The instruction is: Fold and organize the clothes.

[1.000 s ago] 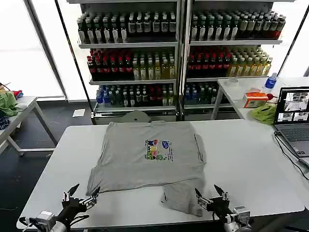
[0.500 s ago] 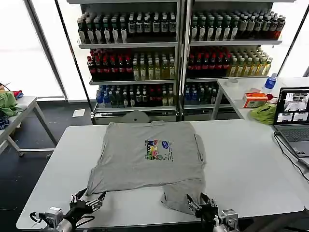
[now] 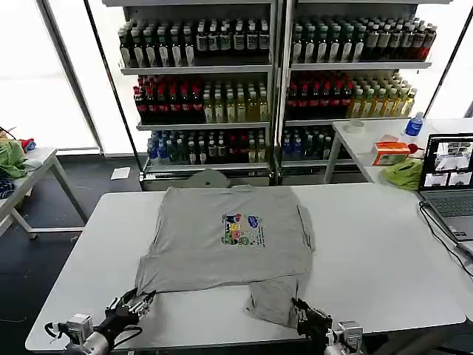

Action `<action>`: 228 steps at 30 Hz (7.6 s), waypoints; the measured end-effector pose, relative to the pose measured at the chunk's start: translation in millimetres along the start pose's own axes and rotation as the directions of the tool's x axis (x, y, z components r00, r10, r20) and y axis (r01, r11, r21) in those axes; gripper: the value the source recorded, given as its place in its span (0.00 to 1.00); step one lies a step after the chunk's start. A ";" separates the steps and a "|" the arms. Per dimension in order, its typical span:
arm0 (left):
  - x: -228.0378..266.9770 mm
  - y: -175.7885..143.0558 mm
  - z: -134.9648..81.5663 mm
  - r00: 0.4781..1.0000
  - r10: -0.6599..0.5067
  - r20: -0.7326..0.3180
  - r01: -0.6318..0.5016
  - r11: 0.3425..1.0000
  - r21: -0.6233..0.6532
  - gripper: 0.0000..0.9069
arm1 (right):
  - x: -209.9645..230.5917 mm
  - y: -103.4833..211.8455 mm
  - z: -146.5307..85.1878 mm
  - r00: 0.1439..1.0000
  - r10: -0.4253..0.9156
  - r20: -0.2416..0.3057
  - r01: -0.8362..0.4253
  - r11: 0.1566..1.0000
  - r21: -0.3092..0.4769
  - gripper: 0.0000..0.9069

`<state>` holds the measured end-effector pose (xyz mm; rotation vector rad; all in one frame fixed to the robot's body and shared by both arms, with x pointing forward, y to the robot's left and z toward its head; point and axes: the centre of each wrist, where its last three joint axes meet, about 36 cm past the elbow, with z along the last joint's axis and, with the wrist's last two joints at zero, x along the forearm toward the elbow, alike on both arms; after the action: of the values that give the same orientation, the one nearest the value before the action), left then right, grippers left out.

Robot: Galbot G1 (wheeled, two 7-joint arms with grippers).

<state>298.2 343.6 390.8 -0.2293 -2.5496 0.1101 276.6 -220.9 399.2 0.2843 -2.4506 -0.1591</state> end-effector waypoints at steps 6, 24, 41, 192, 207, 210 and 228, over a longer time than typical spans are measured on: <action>-2.1 -0.4 3.8 1.000 0.001 -0.003 -0.001 1.000 0.012 0.03 | 0.2 0.2 1.8 1.000 -0.001 0.001 0.001 1.000 -0.001 0.00; 7.9 -12.6 8.4 1.000 -0.004 0.029 0.003 0.999 0.052 0.03 | 23.1 -8.8 -0.3 0.990 -0.084 0.117 0.085 0.996 0.002 0.00; 46.9 -29.0 -12.2 0.994 -0.028 0.108 0.021 0.998 0.060 0.03 | 51.2 -12.8 -2.7 0.972 -0.119 0.203 0.125 0.992 -0.017 0.00; 18.2 -8.4 -16.3 0.998 -0.066 -0.006 0.067 0.989 0.135 0.02 | 5.3 -35.4 -41.2 0.992 0.048 0.117 -0.070 0.979 0.191 0.00; 71.1 -32.8 -8.7 0.996 -0.083 -0.041 0.087 0.991 0.104 1.00 | 51.5 -28.6 -22.5 0.996 0.064 0.058 -0.074 0.976 0.202 1.00; 77.0 -34.2 -8.3 0.995 -0.085 -0.046 0.089 0.992 0.091 1.00 | 55.0 -27.6 -22.5 0.996 0.069 0.052 -0.078 0.978 0.195 1.00; 92.9 -22.2 -29.6 0.995 -0.103 -0.002 0.103 0.994 0.024 1.00 | 50.1 -41.1 -58.0 0.991 0.011 0.134 -0.034 0.986 0.164 1.00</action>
<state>235.1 340.0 468.2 -0.0888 -2.5521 0.1011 281.7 -275.4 466.8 0.3276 -2.6034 0.0383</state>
